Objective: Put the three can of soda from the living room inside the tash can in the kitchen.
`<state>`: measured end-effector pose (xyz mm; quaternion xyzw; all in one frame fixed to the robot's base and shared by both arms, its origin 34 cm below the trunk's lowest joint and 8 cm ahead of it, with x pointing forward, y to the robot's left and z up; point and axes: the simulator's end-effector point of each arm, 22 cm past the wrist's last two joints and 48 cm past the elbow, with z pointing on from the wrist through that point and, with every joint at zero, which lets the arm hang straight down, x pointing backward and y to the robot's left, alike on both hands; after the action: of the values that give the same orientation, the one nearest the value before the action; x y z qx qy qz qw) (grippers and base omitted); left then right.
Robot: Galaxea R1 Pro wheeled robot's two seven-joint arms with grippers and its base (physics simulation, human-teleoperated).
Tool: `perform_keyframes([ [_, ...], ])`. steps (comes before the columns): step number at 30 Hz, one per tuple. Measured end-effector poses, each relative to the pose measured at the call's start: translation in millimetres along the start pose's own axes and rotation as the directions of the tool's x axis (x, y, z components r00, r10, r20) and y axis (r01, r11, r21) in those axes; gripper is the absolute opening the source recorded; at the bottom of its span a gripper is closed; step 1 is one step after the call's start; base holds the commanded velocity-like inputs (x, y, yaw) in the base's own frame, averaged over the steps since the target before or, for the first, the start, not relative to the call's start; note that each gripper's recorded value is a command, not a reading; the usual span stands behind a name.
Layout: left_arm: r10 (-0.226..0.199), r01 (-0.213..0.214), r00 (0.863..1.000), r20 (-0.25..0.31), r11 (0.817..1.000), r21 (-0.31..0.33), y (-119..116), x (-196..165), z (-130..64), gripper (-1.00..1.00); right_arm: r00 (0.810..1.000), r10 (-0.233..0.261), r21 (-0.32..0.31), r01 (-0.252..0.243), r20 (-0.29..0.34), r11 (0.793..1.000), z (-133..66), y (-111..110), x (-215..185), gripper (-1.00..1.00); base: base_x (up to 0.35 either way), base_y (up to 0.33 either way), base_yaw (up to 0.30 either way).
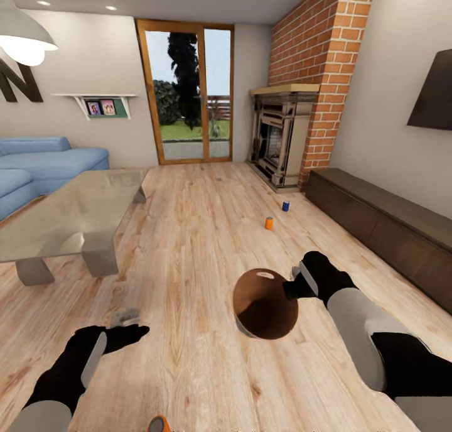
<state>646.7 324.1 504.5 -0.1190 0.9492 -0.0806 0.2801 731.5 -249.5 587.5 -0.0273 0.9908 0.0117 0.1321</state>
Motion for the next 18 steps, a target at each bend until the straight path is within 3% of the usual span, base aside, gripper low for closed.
perform_keyframes([
  [3, -0.008, 0.01, 1.0, 0.026, 0.997, -0.073, -2, -49, -1.2, 1.0, 0.996, 0.024, 0.034, -0.027, 0.082, 0.999, -31.8, -32, -46, -1.0, 0.0, 0.0, 0.0],
  [5, -0.014, 0.015, 1.0, 0.015, 0.996, -0.089, -6, -54, 4.4, 1.0, 0.997, 0.033, 0.046, -0.037, 0.069, 0.998, -32.4, -44, -48, -1.0, 0.0, 0.0, 0.0],
  [7, -0.026, 0.023, 0.999, -0.034, 0.995, -0.099, -14, -41, 19.7, 1.0, 0.995, 0.079, 0.04, -0.081, 0.061, 0.996, -44.1, -66, -57, -1.0, 0.0, 0.0, 0.0],
  [9, -0.029, 0.023, 0.998, -0.053, 0.994, -0.104, -16, -31, 28.4, 1.0, 0.993, 0.082, 0.084, -0.089, 0.088, 0.992, -58.2, -90, -71, -1.0, 0.0, 0.0, 0.0],
  [11, -0.028, 0.021, 0.997, -0.069, 0.994, -0.111, -15, -22, 36.0, 1.0, 0.994, 0.087, 0.11, -0.094, 0.072, 0.989, -59.0, -106, -68, -1.0, 0.0, 0.0, 0.0],
  [18, -0.028, 0.014, 0.994, -0.108, 0.991, -0.131, -8, 3, 55.9, 1.0, 0.988, 0.134, 0.09, -0.141, 0.083, 0.986, -68.0, -122, -79, -1.0, 0.0, 0.0, 0.0],
])
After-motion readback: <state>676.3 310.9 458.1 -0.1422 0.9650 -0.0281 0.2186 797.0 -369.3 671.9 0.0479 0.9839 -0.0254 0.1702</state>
